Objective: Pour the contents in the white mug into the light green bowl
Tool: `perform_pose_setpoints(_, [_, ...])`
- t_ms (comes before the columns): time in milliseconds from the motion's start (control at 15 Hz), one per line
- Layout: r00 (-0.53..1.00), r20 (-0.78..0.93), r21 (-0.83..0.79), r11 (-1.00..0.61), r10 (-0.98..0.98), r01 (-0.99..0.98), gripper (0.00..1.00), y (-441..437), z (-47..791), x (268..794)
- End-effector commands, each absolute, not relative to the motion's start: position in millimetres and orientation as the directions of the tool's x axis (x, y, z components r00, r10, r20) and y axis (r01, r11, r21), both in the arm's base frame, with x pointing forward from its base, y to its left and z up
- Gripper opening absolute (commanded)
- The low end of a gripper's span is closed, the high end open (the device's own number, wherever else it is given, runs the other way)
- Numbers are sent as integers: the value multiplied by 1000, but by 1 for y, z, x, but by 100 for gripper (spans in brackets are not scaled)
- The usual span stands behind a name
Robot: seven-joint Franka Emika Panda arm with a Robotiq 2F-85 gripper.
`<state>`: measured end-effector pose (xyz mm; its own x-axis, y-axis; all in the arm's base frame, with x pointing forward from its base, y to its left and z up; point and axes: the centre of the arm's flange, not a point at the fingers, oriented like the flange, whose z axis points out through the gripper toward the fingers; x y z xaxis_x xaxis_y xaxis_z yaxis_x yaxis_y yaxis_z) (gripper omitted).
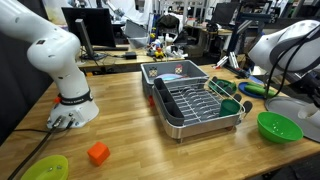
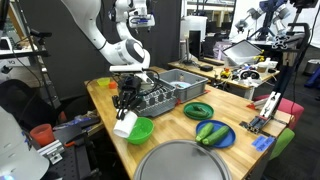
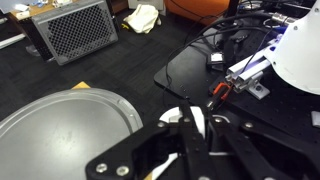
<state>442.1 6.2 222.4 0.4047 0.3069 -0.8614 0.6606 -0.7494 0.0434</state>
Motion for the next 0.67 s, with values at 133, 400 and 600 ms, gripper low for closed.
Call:
perform_pose_setpoints(133, [377,-899,86,-754,222,651,2,15,223,453])
perform_pose_setpoints(400, [365,-919,132,-755,149,642,2,16,221,454])
perform_pose_setpoints(600, [363,-926,173,-738,103,652,2,25,219,455])
